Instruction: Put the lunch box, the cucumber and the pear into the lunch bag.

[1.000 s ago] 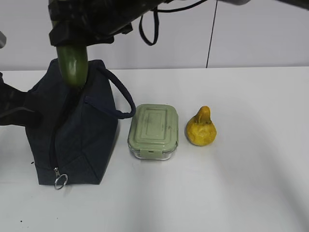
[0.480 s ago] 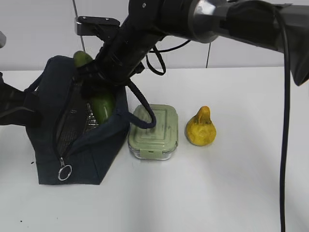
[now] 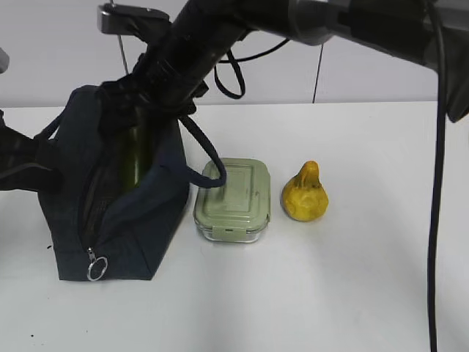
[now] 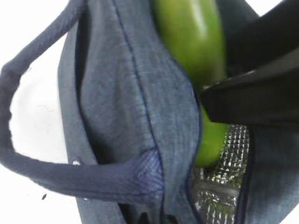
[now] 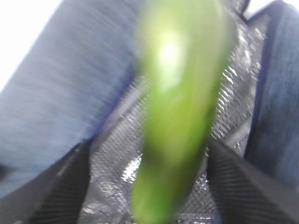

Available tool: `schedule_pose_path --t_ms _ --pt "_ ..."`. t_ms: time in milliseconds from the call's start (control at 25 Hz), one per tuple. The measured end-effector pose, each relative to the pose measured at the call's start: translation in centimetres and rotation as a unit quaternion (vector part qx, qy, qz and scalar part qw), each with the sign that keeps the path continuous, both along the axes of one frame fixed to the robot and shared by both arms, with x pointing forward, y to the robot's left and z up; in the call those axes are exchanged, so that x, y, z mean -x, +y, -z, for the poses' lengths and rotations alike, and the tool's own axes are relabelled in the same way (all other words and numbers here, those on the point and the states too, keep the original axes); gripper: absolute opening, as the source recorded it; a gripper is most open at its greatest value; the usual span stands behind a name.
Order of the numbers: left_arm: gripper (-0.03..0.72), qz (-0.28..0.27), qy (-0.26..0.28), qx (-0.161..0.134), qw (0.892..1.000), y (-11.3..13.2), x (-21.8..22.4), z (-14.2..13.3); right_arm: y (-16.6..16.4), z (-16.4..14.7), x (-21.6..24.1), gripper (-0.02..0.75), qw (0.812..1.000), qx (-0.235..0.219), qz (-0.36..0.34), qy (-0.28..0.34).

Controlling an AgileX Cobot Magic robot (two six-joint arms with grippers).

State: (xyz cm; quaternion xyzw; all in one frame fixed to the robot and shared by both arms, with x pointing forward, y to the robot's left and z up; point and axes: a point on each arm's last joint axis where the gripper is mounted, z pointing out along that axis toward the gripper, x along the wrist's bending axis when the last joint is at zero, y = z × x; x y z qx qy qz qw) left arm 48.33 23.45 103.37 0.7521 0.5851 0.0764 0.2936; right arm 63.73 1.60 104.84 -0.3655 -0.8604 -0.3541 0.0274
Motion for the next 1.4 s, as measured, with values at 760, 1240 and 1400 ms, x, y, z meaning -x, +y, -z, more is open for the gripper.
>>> schedule_pose_path --t_ms 760,1240,1400 --pt "-0.015 0.003 0.001 -0.005 1.000 0.0 0.0 0.0 -13.9 -2.2 -4.6 0.524 0.954 0.199 0.224 0.005" --pt "-0.015 0.003 0.001 -0.005 1.000 0.1 0.0 0.0 -16.2 4.7 -2.8 0.513 0.938 0.260 0.197 0.116" --pt "-0.015 0.003 0.001 -0.005 1.000 0.1 0.0 0.0 -16.2 4.8 -2.8 0.512 0.938 0.261 0.195 0.116"
